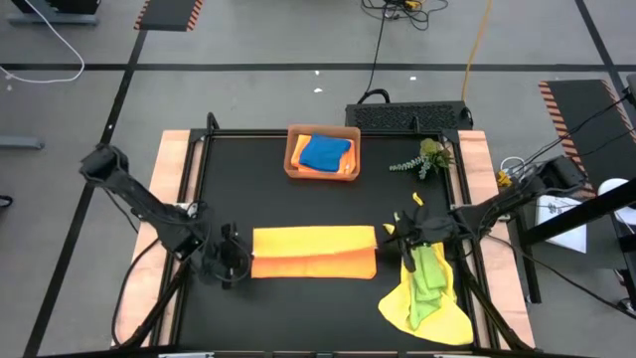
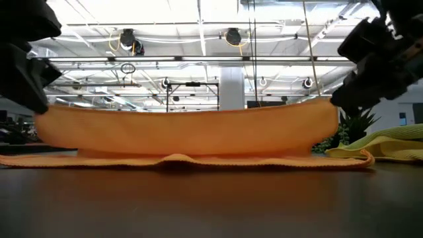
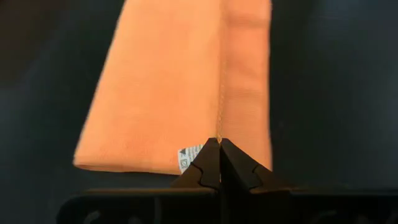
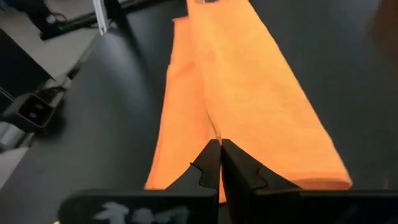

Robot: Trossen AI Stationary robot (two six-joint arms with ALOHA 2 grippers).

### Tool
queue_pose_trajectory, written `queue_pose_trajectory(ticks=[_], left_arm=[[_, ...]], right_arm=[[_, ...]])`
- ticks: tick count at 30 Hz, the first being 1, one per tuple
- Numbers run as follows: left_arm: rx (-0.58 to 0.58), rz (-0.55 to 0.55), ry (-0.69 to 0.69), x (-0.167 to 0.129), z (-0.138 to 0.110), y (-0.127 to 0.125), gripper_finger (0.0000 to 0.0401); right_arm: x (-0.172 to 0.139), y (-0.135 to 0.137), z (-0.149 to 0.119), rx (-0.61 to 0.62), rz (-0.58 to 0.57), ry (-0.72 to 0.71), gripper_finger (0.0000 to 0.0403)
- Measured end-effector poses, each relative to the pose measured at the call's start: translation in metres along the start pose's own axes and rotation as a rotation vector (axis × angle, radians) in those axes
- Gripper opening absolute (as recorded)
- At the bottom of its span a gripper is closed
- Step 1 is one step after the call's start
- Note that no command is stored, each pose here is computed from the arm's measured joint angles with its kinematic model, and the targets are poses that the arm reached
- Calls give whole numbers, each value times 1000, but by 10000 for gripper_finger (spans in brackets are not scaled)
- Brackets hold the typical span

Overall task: Fold microfiber towels
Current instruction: Fold the orange towel

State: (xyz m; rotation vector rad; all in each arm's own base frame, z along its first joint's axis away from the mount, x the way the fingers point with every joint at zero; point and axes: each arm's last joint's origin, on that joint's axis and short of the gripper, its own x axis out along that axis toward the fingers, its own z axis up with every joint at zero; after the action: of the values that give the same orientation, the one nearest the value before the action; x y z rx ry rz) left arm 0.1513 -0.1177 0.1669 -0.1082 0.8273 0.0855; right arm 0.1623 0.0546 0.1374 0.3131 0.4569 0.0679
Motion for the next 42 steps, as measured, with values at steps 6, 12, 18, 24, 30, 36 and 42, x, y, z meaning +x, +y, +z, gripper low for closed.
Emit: queue_pose_trajectory(ticks=[6,12,18,24,30,36,42], left_arm=[[-17,-13,9,0,-4,-5,0],[-39,-4,19,-1,-6,-4,0],[-55,21,43,-1,-8,-1,0],[-97,34,65,0,-9,1,0],[-150,-2,103,0,-10,-1,1],[-206,-76,56,0,-4,-7,25],[-241,-151,-9,-1,4,-14,52]], right_arm=[[-4,5,-5,18,50,-67,0],[-5,11,-7,8,68,-71,0],[-5,15,-11,17,53,-68,0],[5,22,-14,11,49,-58,0],[18,28,-23,6,38,23,0],[22,30,-31,26,94,92,3],[21,33,-28,40,160,85,43]])
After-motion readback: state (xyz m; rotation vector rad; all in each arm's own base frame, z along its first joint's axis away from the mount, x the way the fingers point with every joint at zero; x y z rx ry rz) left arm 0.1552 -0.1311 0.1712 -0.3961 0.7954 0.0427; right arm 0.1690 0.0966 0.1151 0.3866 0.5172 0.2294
